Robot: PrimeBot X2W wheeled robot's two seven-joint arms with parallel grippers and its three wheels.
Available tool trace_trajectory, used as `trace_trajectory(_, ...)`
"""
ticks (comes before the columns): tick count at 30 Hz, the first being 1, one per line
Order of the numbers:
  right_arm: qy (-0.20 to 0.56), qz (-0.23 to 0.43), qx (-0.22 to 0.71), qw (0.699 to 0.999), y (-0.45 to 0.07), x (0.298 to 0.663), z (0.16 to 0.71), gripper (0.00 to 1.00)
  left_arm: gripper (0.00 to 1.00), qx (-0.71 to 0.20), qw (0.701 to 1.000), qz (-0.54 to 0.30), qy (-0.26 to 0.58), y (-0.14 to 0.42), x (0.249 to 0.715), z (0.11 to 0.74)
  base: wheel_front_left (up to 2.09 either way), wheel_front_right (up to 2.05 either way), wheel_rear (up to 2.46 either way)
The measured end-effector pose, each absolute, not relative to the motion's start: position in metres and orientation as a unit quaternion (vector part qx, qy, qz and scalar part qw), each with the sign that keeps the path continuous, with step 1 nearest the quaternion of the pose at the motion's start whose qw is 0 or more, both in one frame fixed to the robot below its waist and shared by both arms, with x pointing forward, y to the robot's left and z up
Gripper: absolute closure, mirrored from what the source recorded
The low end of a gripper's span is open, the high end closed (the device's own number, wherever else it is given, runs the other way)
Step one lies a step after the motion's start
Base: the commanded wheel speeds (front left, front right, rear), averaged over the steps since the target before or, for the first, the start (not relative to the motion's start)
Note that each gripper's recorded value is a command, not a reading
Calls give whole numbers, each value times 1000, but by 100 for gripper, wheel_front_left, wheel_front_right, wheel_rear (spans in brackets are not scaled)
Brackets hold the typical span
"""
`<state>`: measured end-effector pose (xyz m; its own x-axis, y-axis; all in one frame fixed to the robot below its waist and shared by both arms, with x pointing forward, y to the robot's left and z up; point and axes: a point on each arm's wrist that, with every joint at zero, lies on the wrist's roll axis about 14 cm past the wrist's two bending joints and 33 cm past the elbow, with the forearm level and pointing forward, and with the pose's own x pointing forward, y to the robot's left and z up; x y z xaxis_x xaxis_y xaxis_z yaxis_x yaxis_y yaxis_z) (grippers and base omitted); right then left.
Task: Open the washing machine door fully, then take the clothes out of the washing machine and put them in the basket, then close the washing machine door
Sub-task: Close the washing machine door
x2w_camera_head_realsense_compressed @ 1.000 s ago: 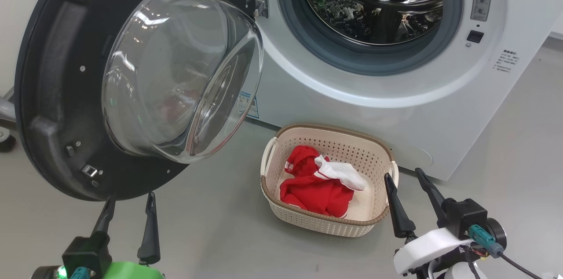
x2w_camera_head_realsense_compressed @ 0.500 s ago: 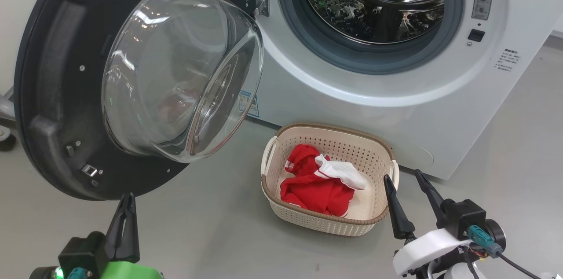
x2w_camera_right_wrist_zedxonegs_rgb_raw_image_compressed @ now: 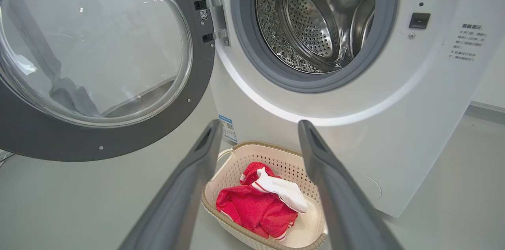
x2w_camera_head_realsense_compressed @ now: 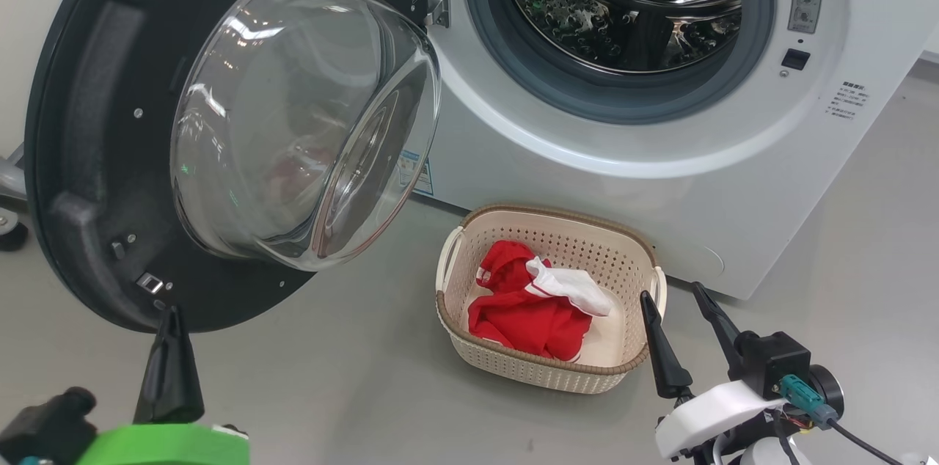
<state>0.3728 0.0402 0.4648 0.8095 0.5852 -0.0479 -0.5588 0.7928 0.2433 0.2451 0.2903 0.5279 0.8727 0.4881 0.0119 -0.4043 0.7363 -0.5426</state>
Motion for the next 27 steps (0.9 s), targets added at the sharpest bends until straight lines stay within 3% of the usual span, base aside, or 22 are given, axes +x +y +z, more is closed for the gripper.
trace_trajectory(5,61,303,109,945,41,373,464,0,100,-415,872,219,-138,294,246,546,0,0,0)
trace_trajectory(12,63,305,111,944,43,375,463,0,100,-542,789,182,-226,306,245,578,0,0,0)
trace_trajectory(15,64,306,112,943,44,376,462,0,100,-553,764,189,-273,329,235,592,0,0,0)
trace_trajectory(25,65,308,115,942,47,382,461,0,100,-522,737,230,-363,398,199,624,0,0,0)
trace_trajectory(27,66,307,115,942,47,383,460,0,100,-538,715,229,-383,413,193,629,0,0,0)
